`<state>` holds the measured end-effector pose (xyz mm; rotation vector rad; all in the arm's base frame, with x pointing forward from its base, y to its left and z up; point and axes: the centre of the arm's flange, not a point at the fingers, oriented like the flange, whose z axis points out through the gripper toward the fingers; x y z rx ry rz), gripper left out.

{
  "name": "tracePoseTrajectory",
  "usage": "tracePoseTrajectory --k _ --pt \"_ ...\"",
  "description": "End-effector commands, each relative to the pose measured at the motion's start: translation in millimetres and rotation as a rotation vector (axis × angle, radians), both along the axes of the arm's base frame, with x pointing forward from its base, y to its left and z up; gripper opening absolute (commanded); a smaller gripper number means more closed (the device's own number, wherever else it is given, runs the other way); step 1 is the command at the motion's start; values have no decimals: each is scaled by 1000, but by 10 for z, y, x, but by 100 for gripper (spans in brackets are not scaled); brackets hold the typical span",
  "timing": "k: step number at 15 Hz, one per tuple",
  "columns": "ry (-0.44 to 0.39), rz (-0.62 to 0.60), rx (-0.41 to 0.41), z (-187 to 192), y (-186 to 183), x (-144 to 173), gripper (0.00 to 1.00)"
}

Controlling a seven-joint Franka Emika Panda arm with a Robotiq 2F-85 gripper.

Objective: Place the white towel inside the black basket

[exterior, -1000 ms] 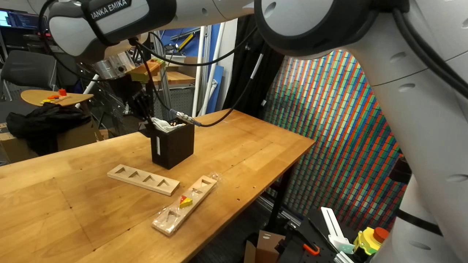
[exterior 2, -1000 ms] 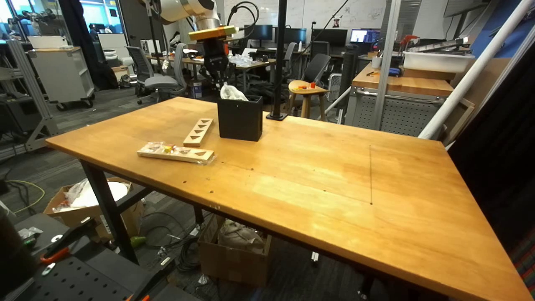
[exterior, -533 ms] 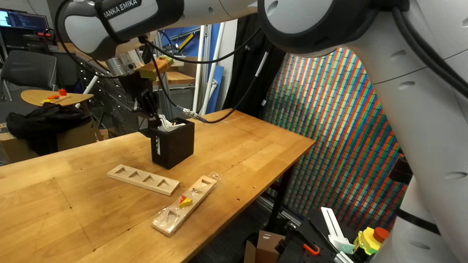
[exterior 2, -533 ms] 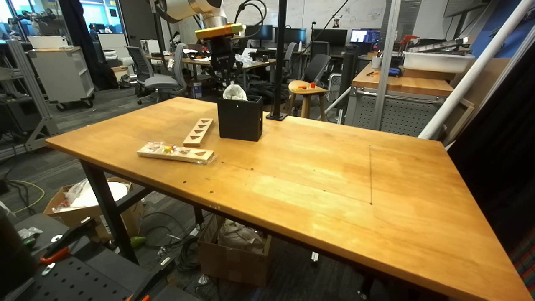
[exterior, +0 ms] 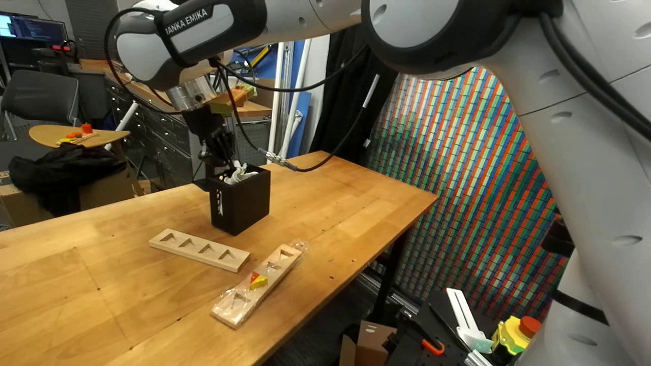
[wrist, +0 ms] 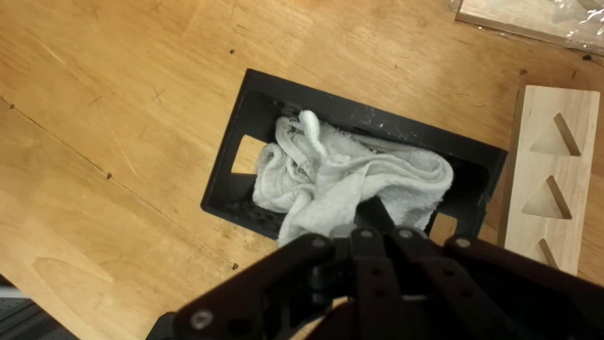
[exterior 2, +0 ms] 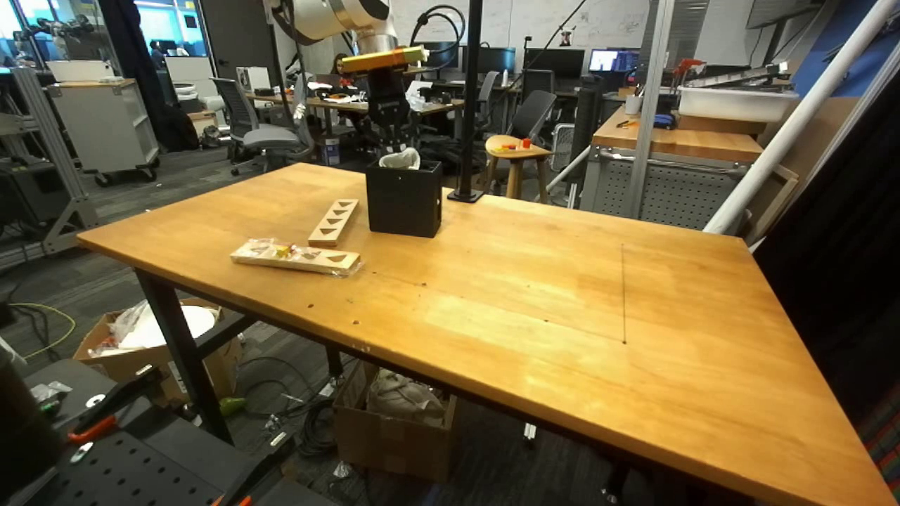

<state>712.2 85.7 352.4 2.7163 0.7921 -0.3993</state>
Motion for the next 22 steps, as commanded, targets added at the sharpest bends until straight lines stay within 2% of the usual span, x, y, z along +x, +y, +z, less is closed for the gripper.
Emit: tracePoseTrajectory --k 1,11,18,22 --pt "-23 -20 41 -5 -120 -117 0" --pt "-80 -77 191 -257 -487 -62 0" --pt "-97 -86 230 -235 -693 -62 0" --pt "-104 -75 227 -311 -651 -76 0"
